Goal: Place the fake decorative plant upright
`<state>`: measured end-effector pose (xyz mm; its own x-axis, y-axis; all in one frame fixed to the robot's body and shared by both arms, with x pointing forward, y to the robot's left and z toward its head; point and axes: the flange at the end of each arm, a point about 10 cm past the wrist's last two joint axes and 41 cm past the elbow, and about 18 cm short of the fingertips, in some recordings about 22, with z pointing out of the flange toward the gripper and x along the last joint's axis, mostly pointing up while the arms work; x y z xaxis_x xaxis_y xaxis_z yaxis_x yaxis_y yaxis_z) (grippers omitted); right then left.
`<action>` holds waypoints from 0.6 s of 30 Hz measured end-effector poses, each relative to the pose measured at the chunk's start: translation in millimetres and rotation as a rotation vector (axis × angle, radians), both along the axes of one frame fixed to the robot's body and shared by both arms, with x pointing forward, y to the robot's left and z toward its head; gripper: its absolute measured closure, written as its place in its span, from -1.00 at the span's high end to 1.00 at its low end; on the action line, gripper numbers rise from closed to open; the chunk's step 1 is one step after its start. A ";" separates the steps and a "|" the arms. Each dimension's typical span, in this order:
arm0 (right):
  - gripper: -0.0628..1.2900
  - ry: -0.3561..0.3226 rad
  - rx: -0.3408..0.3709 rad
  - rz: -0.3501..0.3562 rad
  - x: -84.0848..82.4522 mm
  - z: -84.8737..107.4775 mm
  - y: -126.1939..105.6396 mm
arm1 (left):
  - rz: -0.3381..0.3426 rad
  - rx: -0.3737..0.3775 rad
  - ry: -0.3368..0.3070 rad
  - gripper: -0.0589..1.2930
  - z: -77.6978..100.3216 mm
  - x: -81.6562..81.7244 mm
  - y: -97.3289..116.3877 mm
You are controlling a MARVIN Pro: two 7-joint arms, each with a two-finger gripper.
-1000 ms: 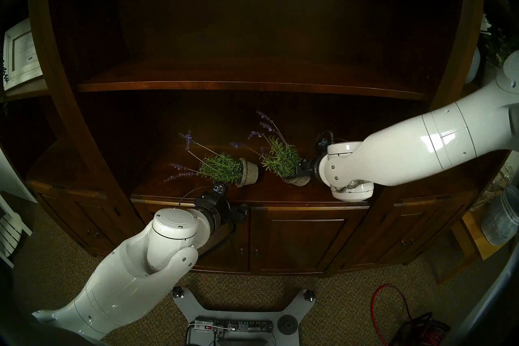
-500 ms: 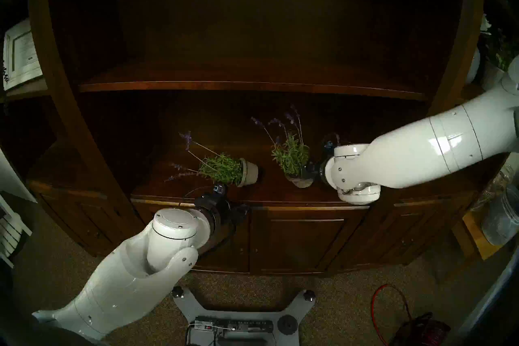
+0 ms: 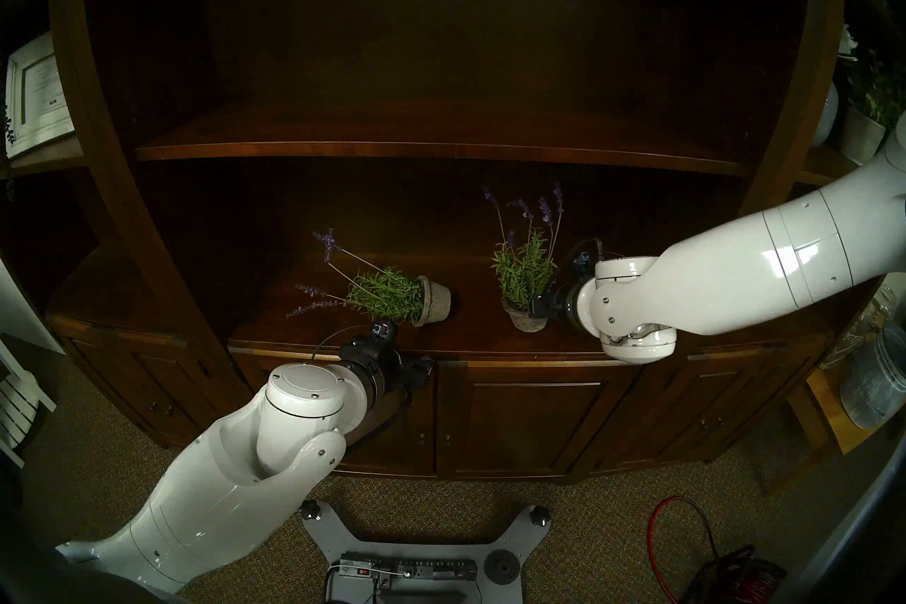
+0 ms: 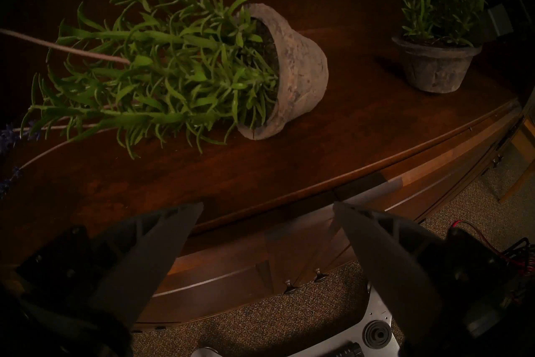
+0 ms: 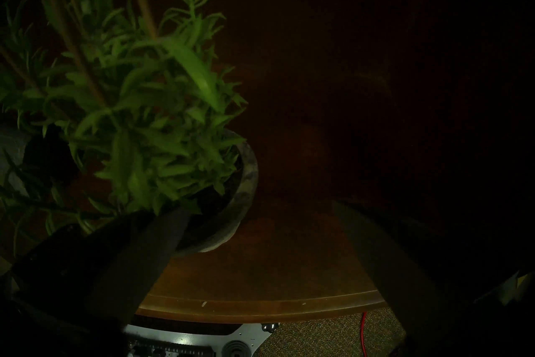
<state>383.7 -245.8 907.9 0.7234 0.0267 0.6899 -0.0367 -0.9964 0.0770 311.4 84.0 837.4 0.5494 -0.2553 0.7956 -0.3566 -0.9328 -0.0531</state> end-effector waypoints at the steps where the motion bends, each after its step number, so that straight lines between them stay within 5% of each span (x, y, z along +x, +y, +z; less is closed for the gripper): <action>1: 0.92 0.000 0.002 -0.001 -0.5 -0.1 -0.4 | 0.000 0.000 0.000 0.88 0.0 0.0 0.0; 18: 0.92 0.012 0.021 0.013 -17.6 2.8 7.0 | 0.000 0.000 0.000 0.88 0.0 0.0 0.0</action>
